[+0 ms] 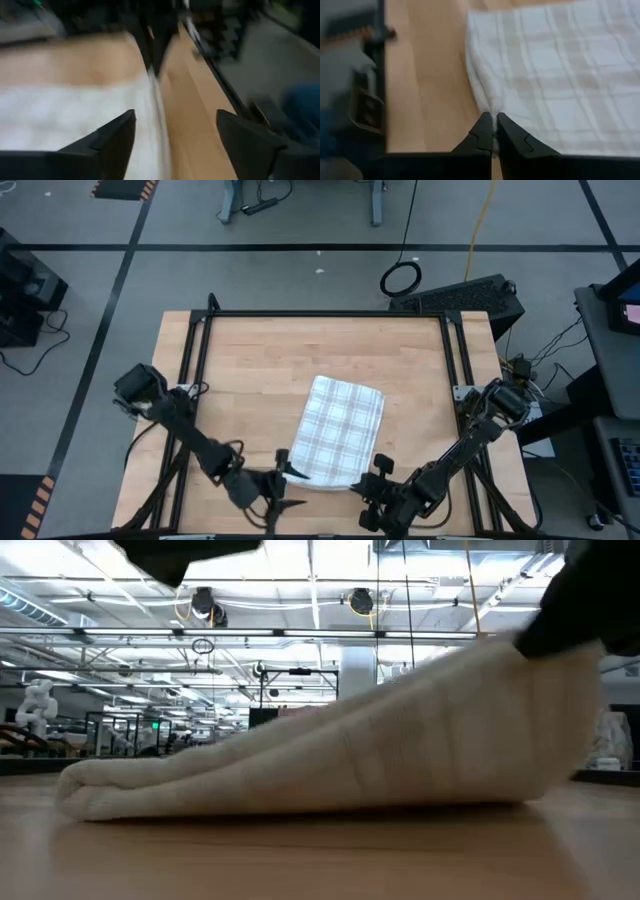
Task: Roll towel
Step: Roll the towel
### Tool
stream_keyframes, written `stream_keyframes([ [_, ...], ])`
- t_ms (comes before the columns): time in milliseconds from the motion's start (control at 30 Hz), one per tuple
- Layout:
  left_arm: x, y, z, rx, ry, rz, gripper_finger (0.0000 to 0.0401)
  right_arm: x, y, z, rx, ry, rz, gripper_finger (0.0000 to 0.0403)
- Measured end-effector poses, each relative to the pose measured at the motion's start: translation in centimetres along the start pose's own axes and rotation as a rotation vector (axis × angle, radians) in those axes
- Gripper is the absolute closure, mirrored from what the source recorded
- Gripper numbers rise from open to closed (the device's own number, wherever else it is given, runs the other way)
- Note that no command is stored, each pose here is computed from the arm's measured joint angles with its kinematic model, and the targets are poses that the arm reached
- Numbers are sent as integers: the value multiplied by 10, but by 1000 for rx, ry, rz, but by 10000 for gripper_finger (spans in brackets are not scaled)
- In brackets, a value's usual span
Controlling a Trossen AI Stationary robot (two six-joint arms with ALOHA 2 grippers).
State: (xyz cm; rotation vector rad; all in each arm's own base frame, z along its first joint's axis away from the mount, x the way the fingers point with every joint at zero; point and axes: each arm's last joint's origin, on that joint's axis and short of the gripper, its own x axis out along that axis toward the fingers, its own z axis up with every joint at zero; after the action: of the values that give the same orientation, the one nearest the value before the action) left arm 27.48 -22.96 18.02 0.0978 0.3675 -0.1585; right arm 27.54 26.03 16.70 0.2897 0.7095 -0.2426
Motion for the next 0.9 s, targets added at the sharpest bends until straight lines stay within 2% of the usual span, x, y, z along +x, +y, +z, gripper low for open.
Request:
stream_keyframes([
  [100,8,-12,-12,86,-58,106,95,0,-7,-4,95,-87,81,402],
  [267,28,-14,-40,106,-29,149,73,10,-22,-22,265,-197,236,403],
  [400,35,-12,-56,135,8,231,72,15,-40,-39,409,-266,236,403],
  [533,36,-13,-57,143,12,229,72,16,-44,-45,500,-304,249,403],
  [767,42,-3,-58,139,43,193,72,16,-45,-45,570,-299,254,403],
  [900,45,0,-57,97,45,149,72,19,-45,-50,589,-281,256,402],
])
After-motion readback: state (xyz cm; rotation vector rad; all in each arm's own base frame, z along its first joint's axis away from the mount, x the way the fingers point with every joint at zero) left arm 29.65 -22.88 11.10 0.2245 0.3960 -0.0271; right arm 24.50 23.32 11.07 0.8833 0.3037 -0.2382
